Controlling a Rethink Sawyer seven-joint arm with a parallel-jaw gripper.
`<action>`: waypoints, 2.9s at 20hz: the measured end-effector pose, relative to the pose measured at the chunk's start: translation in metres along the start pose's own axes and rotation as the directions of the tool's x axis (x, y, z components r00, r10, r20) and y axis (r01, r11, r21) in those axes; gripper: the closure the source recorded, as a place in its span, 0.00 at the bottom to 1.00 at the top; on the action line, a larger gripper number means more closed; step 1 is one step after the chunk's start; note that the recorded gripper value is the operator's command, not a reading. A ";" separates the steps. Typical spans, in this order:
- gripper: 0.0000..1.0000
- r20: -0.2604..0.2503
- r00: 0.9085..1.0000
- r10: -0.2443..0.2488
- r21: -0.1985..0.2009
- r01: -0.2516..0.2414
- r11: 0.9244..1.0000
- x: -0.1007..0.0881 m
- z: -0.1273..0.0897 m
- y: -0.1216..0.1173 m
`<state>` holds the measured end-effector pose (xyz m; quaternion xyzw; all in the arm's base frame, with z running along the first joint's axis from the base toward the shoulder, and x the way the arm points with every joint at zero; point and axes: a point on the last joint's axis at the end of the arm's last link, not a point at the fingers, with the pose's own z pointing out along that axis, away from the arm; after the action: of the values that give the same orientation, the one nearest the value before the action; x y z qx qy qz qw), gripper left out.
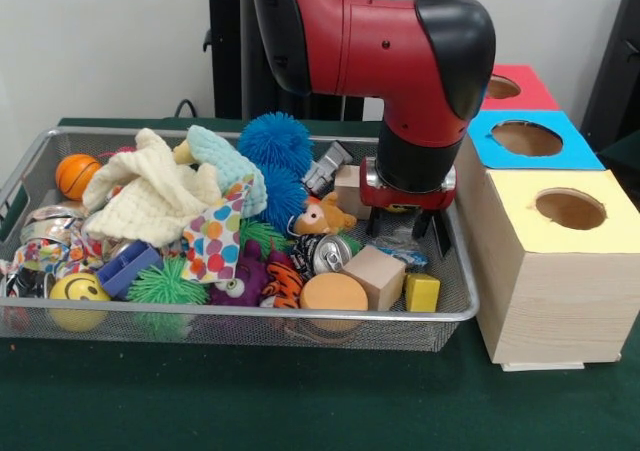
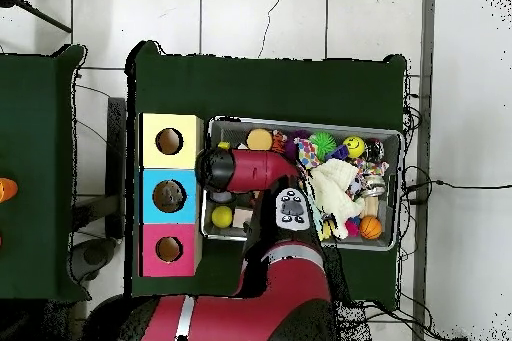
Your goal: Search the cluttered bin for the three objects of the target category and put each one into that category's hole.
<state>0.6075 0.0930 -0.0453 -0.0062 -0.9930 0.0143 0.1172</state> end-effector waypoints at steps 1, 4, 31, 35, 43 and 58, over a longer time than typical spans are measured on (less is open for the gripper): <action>0.00 -0.001 1.000 0.000 0.000 0.000 1.000 0.000 0.000 0.000; 0.00 -0.003 1.000 0.001 -0.001 -0.001 1.000 0.000 -0.003 0.000; 0.00 0.097 0.994 0.044 0.008 -0.045 0.999 -0.040 -0.040 -0.048; 0.00 0.100 0.994 0.032 0.013 -0.034 0.999 -0.039 -0.041 -0.040; 0.00 0.081 0.996 -0.020 0.023 0.019 1.000 -0.020 -0.044 -0.005; 0.00 0.025 1.000 0.009 0.005 -0.009 1.000 -0.008 -0.007 -0.021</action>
<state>0.6166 0.0717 -0.0398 -0.0104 -0.9943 0.0176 0.1046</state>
